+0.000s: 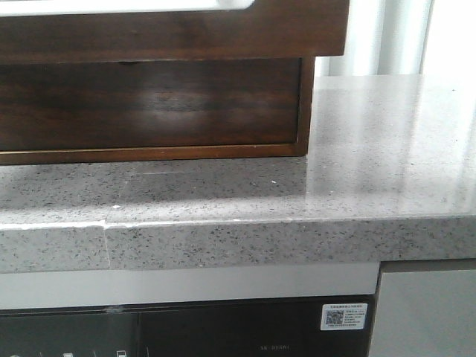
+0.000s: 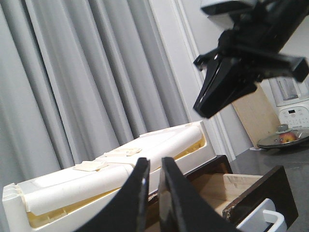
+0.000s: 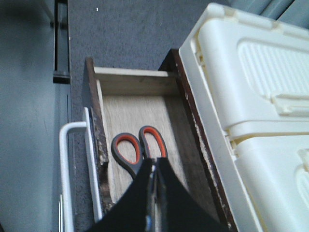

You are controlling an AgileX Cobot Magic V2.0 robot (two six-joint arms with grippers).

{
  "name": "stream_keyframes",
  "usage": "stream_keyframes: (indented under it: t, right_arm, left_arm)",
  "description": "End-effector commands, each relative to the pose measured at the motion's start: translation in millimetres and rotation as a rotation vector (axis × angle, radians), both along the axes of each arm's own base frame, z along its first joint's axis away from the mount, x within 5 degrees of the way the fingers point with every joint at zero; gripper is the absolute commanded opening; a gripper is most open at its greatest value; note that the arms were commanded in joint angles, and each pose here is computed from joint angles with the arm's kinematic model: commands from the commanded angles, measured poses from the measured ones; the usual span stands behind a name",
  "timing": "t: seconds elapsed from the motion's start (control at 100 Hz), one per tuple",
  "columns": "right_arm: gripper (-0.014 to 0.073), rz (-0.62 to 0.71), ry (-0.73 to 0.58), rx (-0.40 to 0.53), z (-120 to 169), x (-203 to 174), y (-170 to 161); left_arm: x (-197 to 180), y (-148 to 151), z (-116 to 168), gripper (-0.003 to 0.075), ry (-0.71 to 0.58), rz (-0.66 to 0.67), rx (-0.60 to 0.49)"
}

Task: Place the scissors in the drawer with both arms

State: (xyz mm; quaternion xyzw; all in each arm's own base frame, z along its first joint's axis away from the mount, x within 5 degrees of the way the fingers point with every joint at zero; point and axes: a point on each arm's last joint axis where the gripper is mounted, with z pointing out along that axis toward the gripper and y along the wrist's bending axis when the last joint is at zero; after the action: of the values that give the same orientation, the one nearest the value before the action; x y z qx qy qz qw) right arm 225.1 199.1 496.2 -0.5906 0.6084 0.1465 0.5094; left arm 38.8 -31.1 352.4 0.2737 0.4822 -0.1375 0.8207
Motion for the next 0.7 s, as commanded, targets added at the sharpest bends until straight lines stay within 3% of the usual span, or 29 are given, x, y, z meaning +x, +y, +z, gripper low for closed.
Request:
stream_keyframes:
  t: [0.0, 0.17, 0.34, 0.51, 0.69]
  right_arm:
    - [-0.0114, -0.009, -0.077, 0.145, 40, -35, -23]
    - [-0.0114, -0.031, -0.098, 0.225, 57, -78, -53]
    - [-0.0102, -0.118, -0.166, 0.298, 52, -109, -83]
    - [-0.0102, -0.211, -0.181, 0.410, 24, -135, -109]
    - [-0.0102, -0.292, -0.220, 0.540, -19, -162, -136]
  left_arm:
    - [-3, 3, 15, 0.0003, -0.056, -0.006, -0.077]
    - [-6, 6, 16, 0.0003, -0.044, -0.018, -0.122]
    - [-12, 13, 21, 0.0003, -0.077, -0.024, -0.204]
    - [-11, 14, 19, 0.0003, -0.035, -0.034, -0.223]
    - [-7, 13, 12, 0.0003, 0.033, 0.051, -0.187]
